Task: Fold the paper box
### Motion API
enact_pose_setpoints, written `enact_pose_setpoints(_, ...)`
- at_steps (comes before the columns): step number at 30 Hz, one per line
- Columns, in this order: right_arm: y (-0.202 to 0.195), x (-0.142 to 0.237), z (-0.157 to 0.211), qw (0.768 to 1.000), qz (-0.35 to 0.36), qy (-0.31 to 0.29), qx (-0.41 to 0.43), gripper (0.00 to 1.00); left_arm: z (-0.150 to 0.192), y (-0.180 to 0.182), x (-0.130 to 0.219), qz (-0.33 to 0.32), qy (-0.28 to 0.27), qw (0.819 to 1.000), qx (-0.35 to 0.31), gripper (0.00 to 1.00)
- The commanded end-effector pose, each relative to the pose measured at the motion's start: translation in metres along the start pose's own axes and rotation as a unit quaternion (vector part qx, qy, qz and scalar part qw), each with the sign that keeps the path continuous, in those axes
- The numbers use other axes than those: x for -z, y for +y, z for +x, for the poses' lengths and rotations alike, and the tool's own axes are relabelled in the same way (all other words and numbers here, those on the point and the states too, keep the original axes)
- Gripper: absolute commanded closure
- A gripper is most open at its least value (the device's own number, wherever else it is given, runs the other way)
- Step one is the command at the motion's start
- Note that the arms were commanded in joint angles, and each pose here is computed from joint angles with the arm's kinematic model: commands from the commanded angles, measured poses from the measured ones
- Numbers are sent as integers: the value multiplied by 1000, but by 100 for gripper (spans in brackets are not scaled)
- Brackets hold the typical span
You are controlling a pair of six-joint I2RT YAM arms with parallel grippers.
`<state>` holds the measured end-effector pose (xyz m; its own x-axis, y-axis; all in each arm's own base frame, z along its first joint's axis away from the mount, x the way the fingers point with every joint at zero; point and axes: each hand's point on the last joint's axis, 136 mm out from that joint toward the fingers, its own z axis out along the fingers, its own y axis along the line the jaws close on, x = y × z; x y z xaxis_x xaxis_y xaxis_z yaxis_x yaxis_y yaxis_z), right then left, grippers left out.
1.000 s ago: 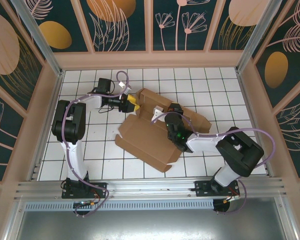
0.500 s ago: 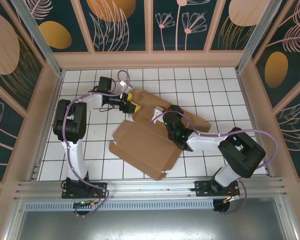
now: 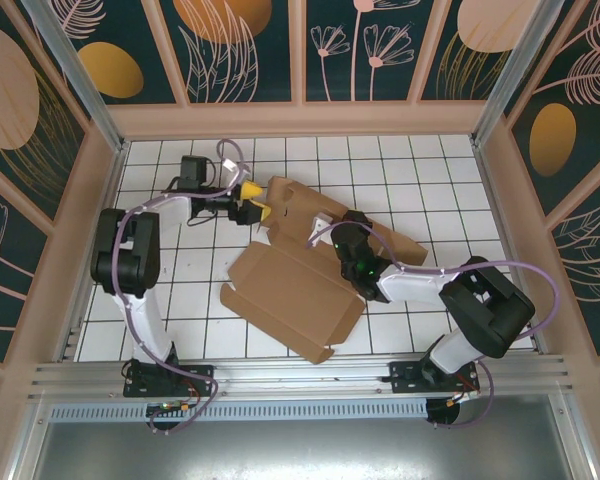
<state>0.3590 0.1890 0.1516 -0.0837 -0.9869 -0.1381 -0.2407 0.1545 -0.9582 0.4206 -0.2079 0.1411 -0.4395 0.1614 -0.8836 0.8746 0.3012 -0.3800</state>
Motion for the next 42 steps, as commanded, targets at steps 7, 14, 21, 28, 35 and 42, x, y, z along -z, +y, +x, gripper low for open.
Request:
enact_pose_setpoints(7,-9,2,3,1000,14,-3,6,100,-40,44,36,-113,-74,991,14,20)
enact_pose_setpoints(14,-14,2,1,1000,17,-5,7,100,-22,48,11,-95,-23,995,16,47)
enact_pose_setpoints(21,-18,1,-4,1000,20,-9,6,100,2,52,-21,-58,65,995,55,48)
enact_pose_setpoints(28,-13,0,-3,1000,15,-7,4,100,13,15,-40,16,94,995,40,42)
enact_pose_setpoints(35,-14,0,-5,1000,11,-10,3,100,16,10,-39,22,87,995,47,42)
enact_pose_setpoints(42,-5,2,-15,997,-64,-18,-38,100,16,0,-39,54,83,994,41,39)
